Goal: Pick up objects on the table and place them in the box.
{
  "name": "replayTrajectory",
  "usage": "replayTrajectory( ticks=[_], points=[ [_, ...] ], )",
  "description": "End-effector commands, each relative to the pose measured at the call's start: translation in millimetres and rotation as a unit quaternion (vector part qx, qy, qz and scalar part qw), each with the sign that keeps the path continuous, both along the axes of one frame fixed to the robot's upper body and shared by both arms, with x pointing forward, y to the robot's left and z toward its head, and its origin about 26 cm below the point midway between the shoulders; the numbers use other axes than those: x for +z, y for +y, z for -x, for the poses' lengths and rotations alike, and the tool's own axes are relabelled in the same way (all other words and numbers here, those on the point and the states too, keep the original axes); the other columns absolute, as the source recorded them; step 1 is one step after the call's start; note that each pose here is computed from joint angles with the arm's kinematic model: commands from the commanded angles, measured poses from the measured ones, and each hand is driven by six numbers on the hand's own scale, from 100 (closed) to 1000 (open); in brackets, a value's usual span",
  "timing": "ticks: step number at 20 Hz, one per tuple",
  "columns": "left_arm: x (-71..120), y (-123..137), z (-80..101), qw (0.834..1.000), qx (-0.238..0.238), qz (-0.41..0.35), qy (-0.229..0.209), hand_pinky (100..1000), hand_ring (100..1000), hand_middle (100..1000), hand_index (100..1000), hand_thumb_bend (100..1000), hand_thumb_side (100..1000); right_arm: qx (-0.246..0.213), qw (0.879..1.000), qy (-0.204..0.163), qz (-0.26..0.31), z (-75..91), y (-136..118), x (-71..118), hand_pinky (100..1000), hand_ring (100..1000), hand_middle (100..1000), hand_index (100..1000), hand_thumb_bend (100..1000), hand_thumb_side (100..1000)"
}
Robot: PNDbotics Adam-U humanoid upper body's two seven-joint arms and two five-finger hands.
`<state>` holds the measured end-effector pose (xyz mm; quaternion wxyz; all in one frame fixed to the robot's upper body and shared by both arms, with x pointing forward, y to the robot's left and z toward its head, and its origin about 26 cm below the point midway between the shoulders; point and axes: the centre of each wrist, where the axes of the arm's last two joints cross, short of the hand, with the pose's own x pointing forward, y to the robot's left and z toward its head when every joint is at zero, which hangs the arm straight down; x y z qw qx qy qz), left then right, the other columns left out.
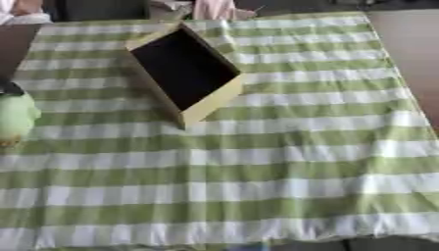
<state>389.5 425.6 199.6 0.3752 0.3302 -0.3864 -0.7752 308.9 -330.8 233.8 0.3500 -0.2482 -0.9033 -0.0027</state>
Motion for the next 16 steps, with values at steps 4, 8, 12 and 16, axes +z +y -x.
replayTrajectory(
  ticks=[4, 8, 12, 16],
  points=[
    [8.0, -0.7, -3.1, 1.0, -0.012, -0.011, -0.021, 650, 797, 849, 965, 328, 350, 0.006, 1.0, -0.009, 0.003, 0.5, -0.6, 6.8, 645, 603, 576, 791, 100, 1000],
    [12.2, -3.4, -1.7, 0.999, -0.025, -0.005, -0.021, 592, 763, 768, 876, 211, 313, 0.007, 1.0, -0.008, 0.003, 0.3, -0.5, 6.5, 644, 602, 576, 791, 100, 1000],
    [18.5, -4.3, -0.6, 0.999, -0.026, 0.002, -0.031, 541, 729, 734, 834, 150, 208, 0.007, 1.0, -0.007, 0.003, 0.3, -0.8, 6.4, 645, 603, 576, 791, 100, 1000],
    [24.2, -7.5, -1.1, 0.998, -0.033, 0.018, -0.054, 394, 596, 647, 770, 134, 152, 0.006, 1.0, -0.007, 0.002, 0.5, -1.1, 6.1, 645, 603, 576, 792, 100, 1000]
  ],
)
